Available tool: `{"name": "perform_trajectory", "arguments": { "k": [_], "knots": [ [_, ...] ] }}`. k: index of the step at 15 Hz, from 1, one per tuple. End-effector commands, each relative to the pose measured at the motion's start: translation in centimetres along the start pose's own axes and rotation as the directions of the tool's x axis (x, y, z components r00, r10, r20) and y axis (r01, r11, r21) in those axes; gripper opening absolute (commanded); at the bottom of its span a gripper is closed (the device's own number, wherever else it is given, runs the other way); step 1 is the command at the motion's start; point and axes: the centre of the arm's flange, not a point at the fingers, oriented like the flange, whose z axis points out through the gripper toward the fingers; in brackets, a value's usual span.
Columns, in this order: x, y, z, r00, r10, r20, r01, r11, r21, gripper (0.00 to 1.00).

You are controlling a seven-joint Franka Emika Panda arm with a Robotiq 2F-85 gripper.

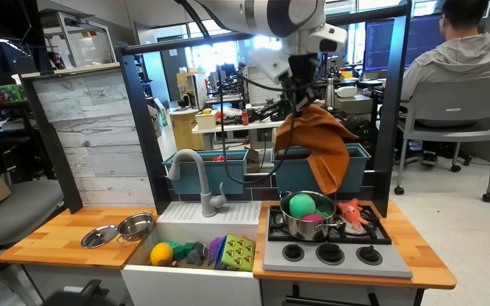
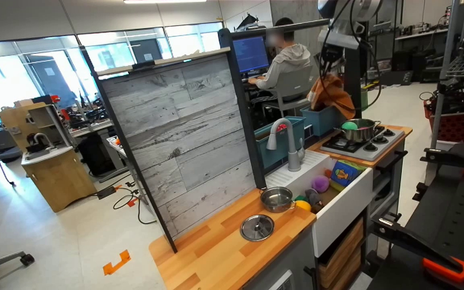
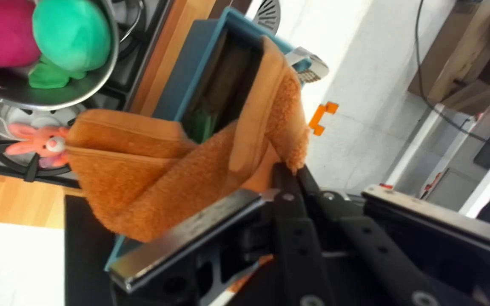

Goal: Hang the towel on the top railing

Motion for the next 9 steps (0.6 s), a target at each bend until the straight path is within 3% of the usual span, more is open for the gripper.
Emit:
{"name": "perform_trajectory", "arguments": {
  "k": [1, 5, 9],
  "knots": [
    [-5.1, -2.2, -7.2, 0.982, -0.070, 0.177, 0.061, 0.997, 0.057, 0.01],
    [-8.5, -4.7, -12.5, 0.917, -0.180, 0.357, 0.160, 0.984, 0.084, 0.01],
    [-11.4, -4.7, -15.6, 0.799, -0.276, 0.535, 0.287, 0.956, 0.064, 0.01]
  ]
}}
